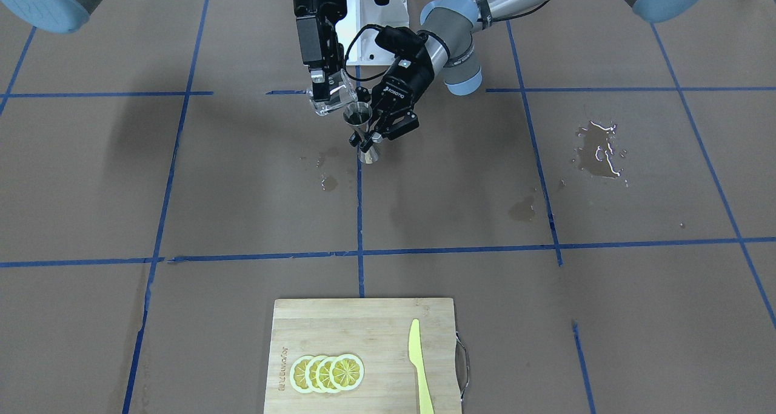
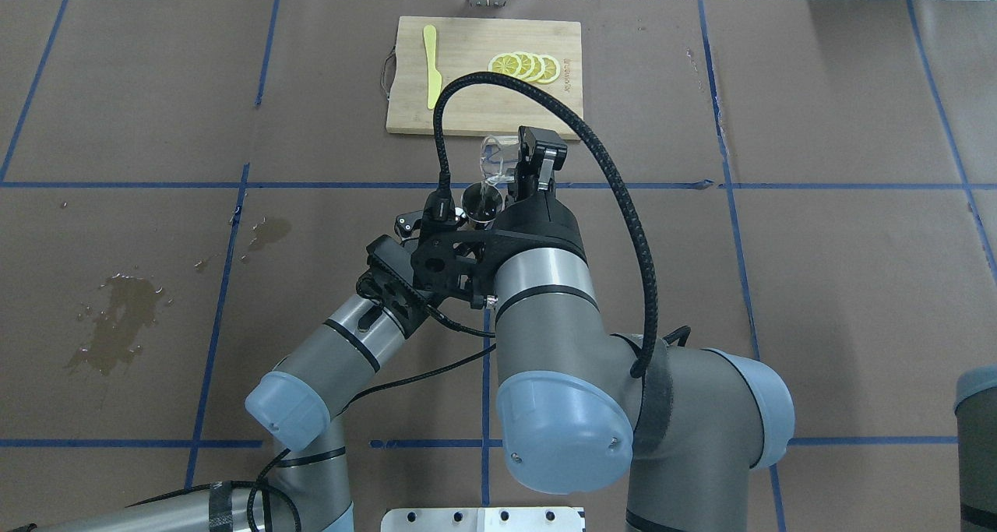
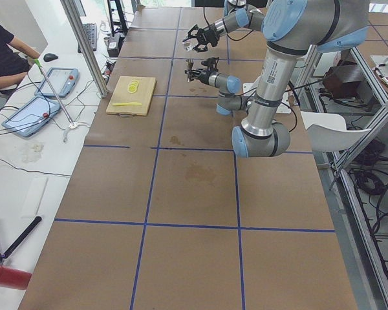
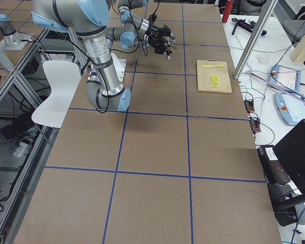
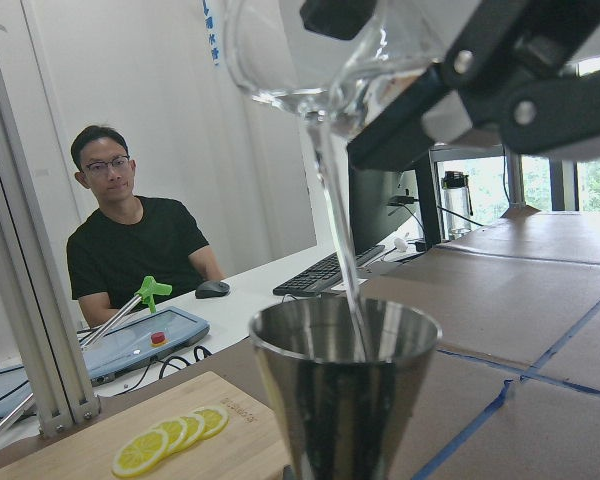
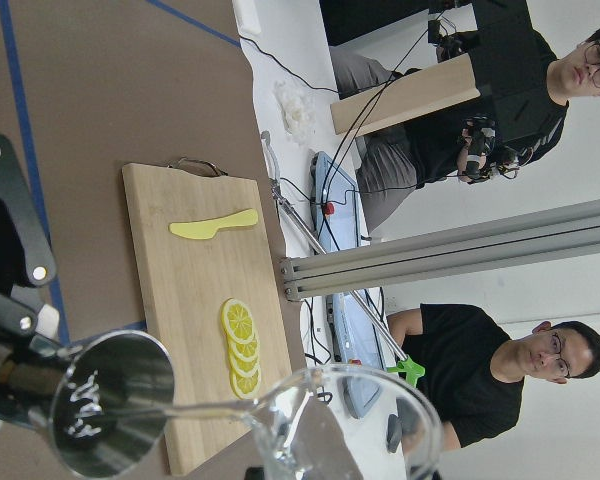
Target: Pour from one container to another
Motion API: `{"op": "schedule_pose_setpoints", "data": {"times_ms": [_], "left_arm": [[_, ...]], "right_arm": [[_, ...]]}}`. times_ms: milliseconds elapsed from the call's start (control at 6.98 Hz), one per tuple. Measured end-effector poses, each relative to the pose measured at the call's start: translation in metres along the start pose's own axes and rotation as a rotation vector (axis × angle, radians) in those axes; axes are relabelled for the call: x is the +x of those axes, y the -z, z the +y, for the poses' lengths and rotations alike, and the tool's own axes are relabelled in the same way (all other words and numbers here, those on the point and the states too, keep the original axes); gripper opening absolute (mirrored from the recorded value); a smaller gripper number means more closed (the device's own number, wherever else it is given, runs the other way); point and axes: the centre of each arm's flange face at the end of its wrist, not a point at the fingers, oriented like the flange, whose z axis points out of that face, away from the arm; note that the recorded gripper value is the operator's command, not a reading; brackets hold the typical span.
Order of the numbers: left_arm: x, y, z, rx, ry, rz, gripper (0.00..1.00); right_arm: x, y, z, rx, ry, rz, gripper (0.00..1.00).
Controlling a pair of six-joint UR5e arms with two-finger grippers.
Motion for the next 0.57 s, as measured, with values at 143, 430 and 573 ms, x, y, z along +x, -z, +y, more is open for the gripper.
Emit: {"op": "schedule_pose_setpoints", "data": {"times_ms": [143,430,573], "left_arm": [[0.0008,0.0008,0.0004,-0.001,0.001,0.001,0.0],[0.0026,0.0024,0.0014,-0.002,0.004,0.004,0.0],[0.0034,0.0033,0.0016,-0.002,0.005,0.006,0.0]], "right_arm": [[0.0004,-0.0002,0.0002,-0.001,0.014,0.002,0.0],[0.0007,-0.0001,-0.0002,0.0,0.018,0.004,0.0],[0.0009,0.0001,-0.0004,0.003,-0.007,0.004,0.0]]}}
